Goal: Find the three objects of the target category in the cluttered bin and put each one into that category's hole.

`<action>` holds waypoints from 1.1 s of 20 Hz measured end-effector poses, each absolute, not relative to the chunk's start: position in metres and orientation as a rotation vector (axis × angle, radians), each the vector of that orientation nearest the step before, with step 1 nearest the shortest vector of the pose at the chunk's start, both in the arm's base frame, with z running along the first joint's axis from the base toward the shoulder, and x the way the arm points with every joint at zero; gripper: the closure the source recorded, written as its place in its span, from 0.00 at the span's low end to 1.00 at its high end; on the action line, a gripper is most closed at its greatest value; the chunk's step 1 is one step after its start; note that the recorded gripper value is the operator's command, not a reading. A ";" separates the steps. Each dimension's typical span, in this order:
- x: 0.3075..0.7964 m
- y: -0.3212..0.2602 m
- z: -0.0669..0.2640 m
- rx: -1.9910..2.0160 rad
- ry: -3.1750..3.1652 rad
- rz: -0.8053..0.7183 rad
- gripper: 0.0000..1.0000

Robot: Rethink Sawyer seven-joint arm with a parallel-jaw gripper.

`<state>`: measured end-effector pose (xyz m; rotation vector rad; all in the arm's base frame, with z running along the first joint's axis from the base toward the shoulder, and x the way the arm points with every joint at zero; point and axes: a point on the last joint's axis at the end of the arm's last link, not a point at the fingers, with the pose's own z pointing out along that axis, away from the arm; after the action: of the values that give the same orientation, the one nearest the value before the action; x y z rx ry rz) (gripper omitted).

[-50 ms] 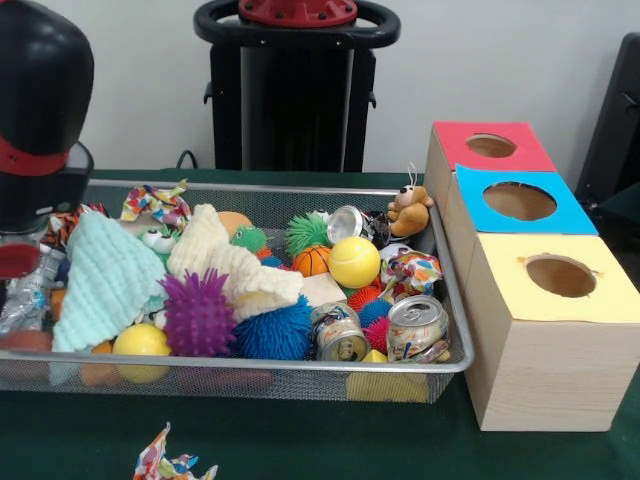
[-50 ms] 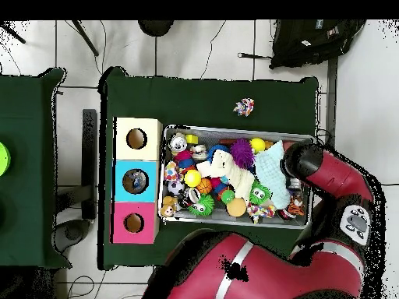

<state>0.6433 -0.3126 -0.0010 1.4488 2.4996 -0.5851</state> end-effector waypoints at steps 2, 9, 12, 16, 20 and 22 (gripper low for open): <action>0.645 -0.323 0.004 1.394 2.457 -0.625 0.00; 0.649 -0.342 0.005 1.293 2.376 -0.691 0.00; 0.651 -0.342 0.000 1.307 2.369 -0.683 0.00; 0.653 -0.342 -0.005 1.342 2.358 -0.657 0.00; 0.656 -0.343 -0.010 1.407 2.347 -0.602 0.00; 0.656 -0.343 -0.009 1.426 2.347 -0.588 0.00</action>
<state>0.6561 -0.3431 -0.0093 1.4258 2.3472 -0.5881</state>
